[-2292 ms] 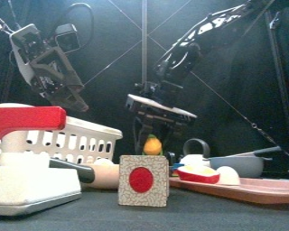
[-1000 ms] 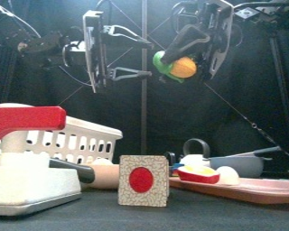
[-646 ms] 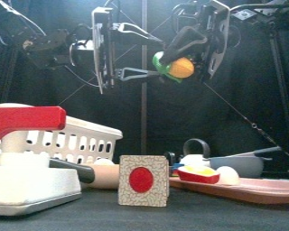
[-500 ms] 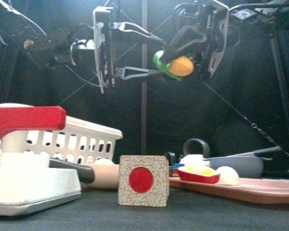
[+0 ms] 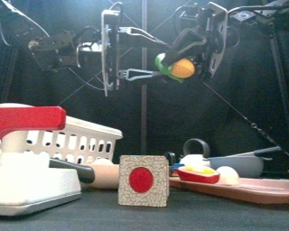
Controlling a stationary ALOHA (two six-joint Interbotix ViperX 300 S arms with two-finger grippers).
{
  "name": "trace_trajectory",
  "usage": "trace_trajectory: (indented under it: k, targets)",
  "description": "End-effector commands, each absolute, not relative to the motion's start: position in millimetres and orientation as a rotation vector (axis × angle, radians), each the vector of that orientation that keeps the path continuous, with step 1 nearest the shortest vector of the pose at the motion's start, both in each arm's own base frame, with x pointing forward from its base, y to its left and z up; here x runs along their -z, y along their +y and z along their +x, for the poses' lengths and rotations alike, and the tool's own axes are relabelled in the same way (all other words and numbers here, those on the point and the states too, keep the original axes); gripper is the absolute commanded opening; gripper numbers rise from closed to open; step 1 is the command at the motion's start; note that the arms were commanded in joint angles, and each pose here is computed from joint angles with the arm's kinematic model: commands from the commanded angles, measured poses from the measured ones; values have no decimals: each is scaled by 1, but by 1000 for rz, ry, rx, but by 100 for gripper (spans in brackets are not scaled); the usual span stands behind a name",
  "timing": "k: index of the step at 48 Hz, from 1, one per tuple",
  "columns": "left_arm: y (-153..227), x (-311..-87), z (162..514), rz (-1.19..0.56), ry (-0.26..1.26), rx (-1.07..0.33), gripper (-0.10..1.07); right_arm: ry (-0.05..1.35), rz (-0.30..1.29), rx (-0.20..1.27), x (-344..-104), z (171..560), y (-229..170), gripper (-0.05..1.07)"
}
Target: Peel corn husk
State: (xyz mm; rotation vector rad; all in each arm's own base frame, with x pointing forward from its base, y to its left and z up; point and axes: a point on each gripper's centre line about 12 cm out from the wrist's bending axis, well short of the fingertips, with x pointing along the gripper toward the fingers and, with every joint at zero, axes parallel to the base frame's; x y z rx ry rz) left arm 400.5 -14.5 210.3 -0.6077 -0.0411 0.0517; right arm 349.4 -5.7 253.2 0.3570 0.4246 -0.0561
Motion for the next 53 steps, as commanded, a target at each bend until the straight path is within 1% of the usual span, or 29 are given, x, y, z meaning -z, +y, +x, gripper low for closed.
trace_trajectory:
  k: [1, 9, 25, 40, 53]
  targets:
    - [-14, -218, 406, -606, -64, -48, 75, 366, 362, 44, -274, 349, -6, 67]
    - [-12, -218, 405, -602, -65, -51, 68, 368, 362, 46, -274, 349, -6, 67]
    - [-12, -214, 402, -593, -51, -50, 68, 374, 377, 50, -271, 348, -6, 67]
    - [-12, -212, 399, -592, -44, -53, 67, 384, 486, 78, -265, 344, -7, 67]
    - [-10, -210, 399, -592, -39, -60, 66, 378, 561, 96, -265, 344, -7, 67]
